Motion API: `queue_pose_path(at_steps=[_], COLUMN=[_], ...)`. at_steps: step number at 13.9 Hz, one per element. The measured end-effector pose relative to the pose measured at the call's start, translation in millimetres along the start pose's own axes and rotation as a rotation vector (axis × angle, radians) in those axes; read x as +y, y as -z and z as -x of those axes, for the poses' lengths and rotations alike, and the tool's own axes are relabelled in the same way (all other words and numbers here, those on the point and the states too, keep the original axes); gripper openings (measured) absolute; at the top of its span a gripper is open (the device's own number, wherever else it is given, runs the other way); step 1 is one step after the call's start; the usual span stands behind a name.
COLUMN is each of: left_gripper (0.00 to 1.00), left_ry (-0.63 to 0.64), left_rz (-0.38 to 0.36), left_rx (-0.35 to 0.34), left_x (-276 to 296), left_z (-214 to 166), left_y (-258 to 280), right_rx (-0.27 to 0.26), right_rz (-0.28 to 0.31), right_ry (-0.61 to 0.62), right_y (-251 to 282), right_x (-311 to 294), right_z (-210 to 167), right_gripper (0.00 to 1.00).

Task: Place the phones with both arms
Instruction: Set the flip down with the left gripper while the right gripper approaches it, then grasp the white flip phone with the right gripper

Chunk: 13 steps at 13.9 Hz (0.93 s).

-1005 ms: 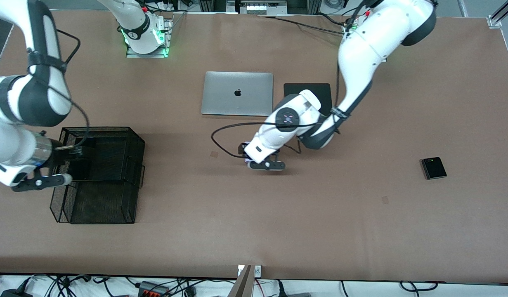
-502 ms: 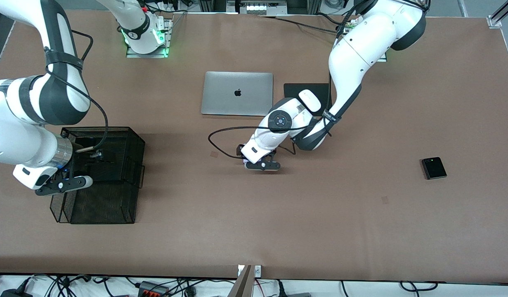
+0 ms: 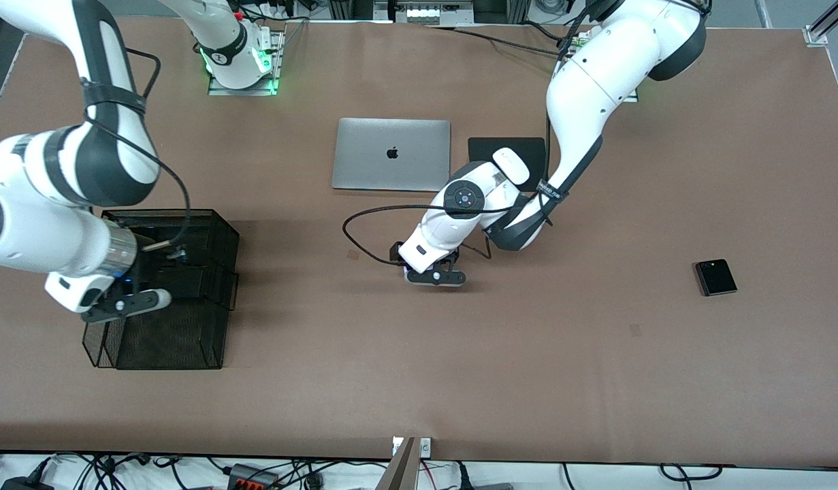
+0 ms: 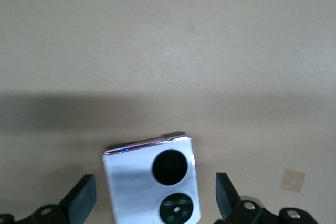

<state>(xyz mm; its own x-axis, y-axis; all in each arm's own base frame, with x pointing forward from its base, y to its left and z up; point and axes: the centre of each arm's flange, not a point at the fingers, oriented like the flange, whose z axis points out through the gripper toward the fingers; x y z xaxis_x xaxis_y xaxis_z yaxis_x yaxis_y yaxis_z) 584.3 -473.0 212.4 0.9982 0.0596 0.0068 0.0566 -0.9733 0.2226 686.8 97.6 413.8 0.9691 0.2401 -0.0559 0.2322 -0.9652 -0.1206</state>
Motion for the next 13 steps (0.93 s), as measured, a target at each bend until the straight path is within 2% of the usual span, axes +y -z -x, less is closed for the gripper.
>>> queue_pose_path(at_steps=[4, 8, 10, 13], left_gripper=[1.00, 1.00, 1.00, 1.00], left_ry=[-0.002, -0.015, -0.035, -0.035], left_rz=[-0.201, -0.332, -0.414, -0.455], left_rx=[-0.043, -0.108, -0.135, -0.173], left_x=[-61, -161, -211, -289], left_z=[-40, -87, -103, -126], left_y=[66, 115, 131, 152], right_rx=[0.037, 0.067, 0.102, 0.162], right_rz=[0.015, 0.025, 0.028, 0.023], right_ry=[0.078, 0.166, 0.215, 0.259], right_y=[-32, -68, -95, -150], right_x=[-52, -123, -164, -243], right_z=[-19, -29, -35, -33], right_gripper=[1.00, 1.00, 1.00, 1.00])
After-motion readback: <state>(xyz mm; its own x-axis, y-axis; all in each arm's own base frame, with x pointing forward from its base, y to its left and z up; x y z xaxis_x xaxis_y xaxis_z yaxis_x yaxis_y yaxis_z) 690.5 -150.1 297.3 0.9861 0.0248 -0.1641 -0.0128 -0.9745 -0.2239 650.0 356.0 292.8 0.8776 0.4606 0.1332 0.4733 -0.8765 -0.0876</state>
